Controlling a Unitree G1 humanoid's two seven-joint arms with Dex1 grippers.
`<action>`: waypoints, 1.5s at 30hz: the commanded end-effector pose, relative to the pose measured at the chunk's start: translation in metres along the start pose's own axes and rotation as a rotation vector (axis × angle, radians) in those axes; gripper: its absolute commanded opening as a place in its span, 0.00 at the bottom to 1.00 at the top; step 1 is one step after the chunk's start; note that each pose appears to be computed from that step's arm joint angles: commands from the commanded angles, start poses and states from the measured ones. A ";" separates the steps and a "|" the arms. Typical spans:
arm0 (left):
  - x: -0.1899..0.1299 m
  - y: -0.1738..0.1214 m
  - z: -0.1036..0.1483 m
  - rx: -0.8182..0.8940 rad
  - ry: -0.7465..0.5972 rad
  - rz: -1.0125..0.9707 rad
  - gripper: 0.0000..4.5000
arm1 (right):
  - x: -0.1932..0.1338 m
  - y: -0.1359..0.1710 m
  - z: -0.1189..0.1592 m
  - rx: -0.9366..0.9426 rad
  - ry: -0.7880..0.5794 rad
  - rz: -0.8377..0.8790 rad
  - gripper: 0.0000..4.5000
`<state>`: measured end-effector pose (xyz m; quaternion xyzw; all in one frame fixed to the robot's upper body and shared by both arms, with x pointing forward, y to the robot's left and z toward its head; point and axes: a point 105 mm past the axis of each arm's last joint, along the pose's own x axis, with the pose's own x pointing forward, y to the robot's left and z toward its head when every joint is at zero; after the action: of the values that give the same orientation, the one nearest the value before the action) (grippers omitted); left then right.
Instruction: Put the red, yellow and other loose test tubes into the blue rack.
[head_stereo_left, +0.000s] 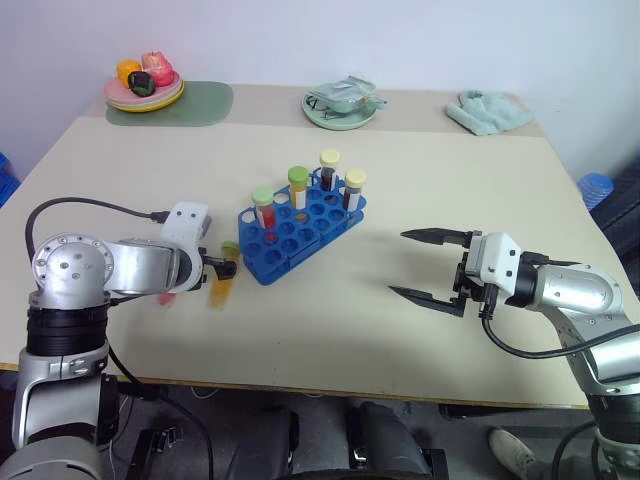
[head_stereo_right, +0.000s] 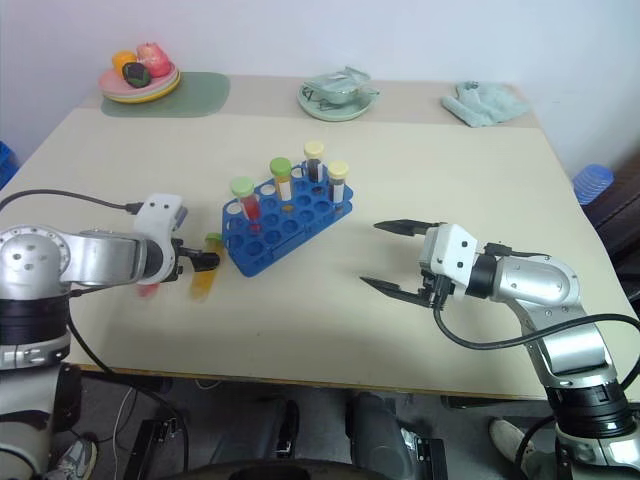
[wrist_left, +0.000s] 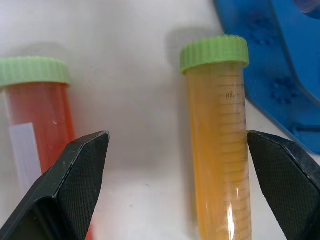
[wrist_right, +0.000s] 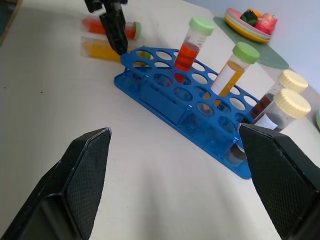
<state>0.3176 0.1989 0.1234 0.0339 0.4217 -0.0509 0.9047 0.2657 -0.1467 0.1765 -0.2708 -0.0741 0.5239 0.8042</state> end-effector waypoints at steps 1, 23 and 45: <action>-0.001 -0.001 0.009 0.009 -0.012 0.032 0.94 | -0.001 -0.002 0.013 -0.038 -0.034 -0.014 0.93; -0.007 0.024 0.001 -0.014 0.000 0.157 0.17 | 0.002 -0.003 0.011 -0.031 -0.047 -0.021 0.94; -0.091 -0.075 0.086 0.404 -1.149 -0.407 0.17 | -0.004 -0.015 0.009 -0.002 -0.039 -0.099 0.94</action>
<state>0.3097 0.1244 0.2364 0.0383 -0.0834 -0.3285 0.9400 0.2764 -0.1495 0.1774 -0.2486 -0.0774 0.5015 0.8250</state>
